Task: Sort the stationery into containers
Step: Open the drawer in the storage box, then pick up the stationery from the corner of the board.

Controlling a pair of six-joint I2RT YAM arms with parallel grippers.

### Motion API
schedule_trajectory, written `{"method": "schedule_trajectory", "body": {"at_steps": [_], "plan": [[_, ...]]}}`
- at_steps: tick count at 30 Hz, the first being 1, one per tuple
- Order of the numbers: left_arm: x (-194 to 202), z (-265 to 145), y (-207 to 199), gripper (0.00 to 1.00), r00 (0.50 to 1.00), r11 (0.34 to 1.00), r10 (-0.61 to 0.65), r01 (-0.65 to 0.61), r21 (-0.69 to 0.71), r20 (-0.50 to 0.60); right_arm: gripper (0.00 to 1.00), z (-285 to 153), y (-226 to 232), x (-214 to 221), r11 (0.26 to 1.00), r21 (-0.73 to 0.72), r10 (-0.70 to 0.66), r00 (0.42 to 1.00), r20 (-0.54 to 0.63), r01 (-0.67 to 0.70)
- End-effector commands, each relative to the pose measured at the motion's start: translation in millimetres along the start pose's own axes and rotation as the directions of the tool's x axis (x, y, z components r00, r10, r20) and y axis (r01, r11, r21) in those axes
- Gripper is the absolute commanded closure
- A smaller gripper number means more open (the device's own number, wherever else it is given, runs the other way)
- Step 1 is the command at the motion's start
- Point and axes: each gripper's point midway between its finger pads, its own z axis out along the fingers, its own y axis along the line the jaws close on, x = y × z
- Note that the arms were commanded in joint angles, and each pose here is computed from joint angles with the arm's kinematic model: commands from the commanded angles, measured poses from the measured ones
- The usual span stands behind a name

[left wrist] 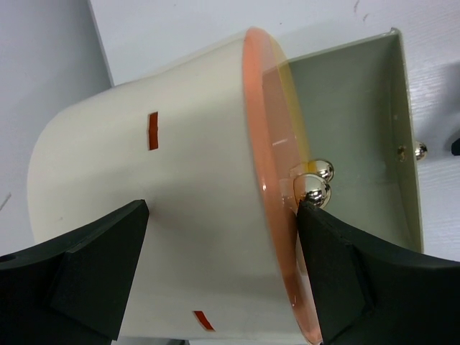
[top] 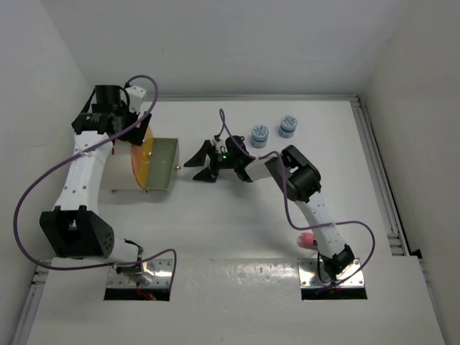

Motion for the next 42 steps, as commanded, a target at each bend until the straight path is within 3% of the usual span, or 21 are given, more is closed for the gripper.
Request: {"method": "schedule_trajectory", "body": {"at_steps": [1,8,13,14,16,17,18,19,22,23,25,26,31,32,36,42], "plan": [[38.1,-2.0,-40.1,0.11,0.99,0.977,-0.044,0.07,0.202,-0.131,0.11,-22.1,19.3,-7.1,0.996,0.006,-0.087,0.996,0.013,0.087],[-28.8,-49.0,-38.1,0.11,0.987,0.978,-0.031,-0.003,0.209,0.159,0.14,-42.6,29.1,-2.2,0.958,0.058,-0.281,0.959,-0.025,0.282],[-77.6,-103.2,-24.6,0.1,0.913,0.99,-0.015,-0.045,0.136,0.407,0.15,-61.0,37.0,1.2,0.919,0.111,-0.373,0.926,-0.061,0.377],[-84.8,-111.1,-21.6,0.1,0.899,0.992,-0.009,-0.048,0.12,0.438,0.17,-70.1,47.9,-1.8,0.879,0.113,-0.46,0.886,-0.064,0.464],[-106.8,-132.7,-23.4,0.1,0.862,0.992,0.007,-0.07,0.105,0.507,0.19,-91.1,40.7,1.1,0.848,0.182,-0.482,0.868,-0.121,0.497],[-108.6,-135.5,-25.3,0.1,0.864,0.991,0.007,-0.073,0.111,0.503,0.25,-103.5,46.1,-0.5,0.768,0.189,-0.592,0.791,-0.153,0.611],[-113.1,-134.0,-33.8,0.1,0.866,0.987,0.018,-0.095,0.128,0.499,0.3,-123.2,30.5,9.8,0.765,0.259,-0.542,0.807,-0.234,0.589],[-116.3,-141.3,-42.6,0.1,0.865,0.983,0.03,-0.118,0.144,0.502,0.39,-149.3,20.5,11.9,0.714,0.308,-0.556,0.776,-0.296,0.629],[-114.9,-141.5,-57.3,0.1,0.869,0.977,0.041,-0.14,0.164,0.493,0.48,-205.4,-1.5,11.1,0.653,0.408,-0.523,0.769,-0.367,0.638],[-117.2,-144.1,-64.5,0.1,0.862,0.974,0.049,-0.153,0.167,0.505,0.5,-232.9,-16.8,19.3,0.584,0.44,-0.512,0.73,-0.453,0.682],[-114.2,-147.3,-67.8,0.1,0.861,0.976,0.056,-0.155,0.155,0.506,0.51,-279.2,-26.4,26.9,0.487,0.48,-0.508,0.684,-0.523,0.729],[-112.1,-147.2,-73.2,0.1,0.861,0.973,0.061,-0.163,0.162,0.504,0.49,-303.4,-34.1,39.4,0.433,0.461,-0.481,0.631,-0.609,0.775],[-108.1,-150.8,-76.1,0.1,0.861,0.973,0.062,-0.164,0.162,0.504,0.33,-410.8,-70.2,67.2,0.161,0.497,-0.288,0.522,-0.803,0.853],[-107.6,-151.8,-77.4,0.1,0.861,0.972,0.061,-0.166,0.166,0.505,0.33,-426.6,-81.1,84.9,0.166,0.487,-0.215,0.514,-0.831,0.857],[-105.8,-153.1,-80.5,0.1,0.862,0.97,0.058,-0.167,0.175,0.503,0.31,-466.2,-92.8,102.6,0.088,0.483,-0.142,0.491,-0.86,0.871],[-99.1,-150.0,-80.3,0.1,0.87,0.972,0.056,-0.16,0.174,0.49,0.3,-479.4,-112.6,133.0,0.07,0.503,-0.124,0.508,-0.852,0.861]]}}
